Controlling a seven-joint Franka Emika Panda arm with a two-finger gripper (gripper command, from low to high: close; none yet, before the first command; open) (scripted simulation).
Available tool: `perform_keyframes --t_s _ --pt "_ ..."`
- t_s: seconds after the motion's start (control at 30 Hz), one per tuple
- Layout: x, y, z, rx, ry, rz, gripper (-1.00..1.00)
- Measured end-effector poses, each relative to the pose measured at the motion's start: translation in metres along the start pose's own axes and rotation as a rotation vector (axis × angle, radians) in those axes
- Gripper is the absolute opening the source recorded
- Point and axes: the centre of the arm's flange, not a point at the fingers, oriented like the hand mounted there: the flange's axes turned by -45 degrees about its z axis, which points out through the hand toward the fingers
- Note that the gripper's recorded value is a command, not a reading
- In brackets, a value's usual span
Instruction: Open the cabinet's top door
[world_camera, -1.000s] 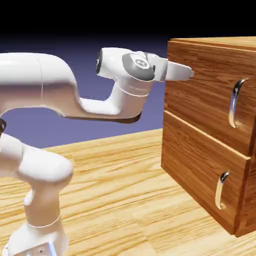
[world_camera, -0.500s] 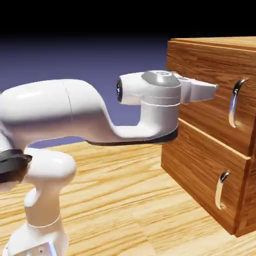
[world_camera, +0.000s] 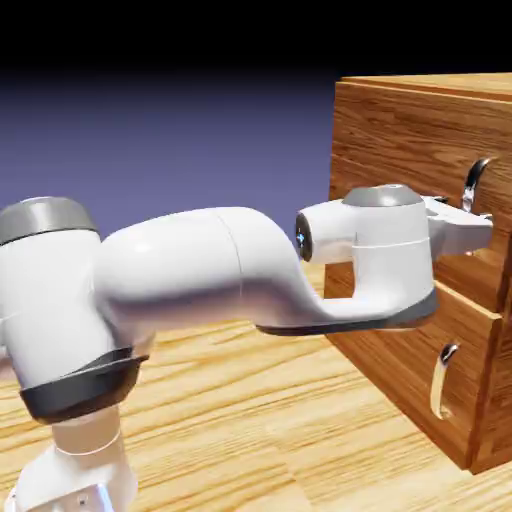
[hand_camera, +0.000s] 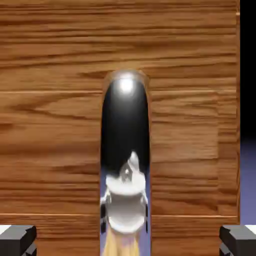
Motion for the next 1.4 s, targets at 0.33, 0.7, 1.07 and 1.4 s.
perform_keyframes --t_s 0.33,0.7,1.07,1.4 --pt "0.0 -0.028 -0.072 -0.155 0.0 -0.001 -1.0" --pt "0.0 -0.087 -0.163 -0.374 0.001 -0.001 -1.0" --pt "0.0 -0.156 -0.234 -0.574 0.001 0.0 -1.0" --pt "0.0 -0.212 -0.274 -0.713 0.0 0.0 -1.0"
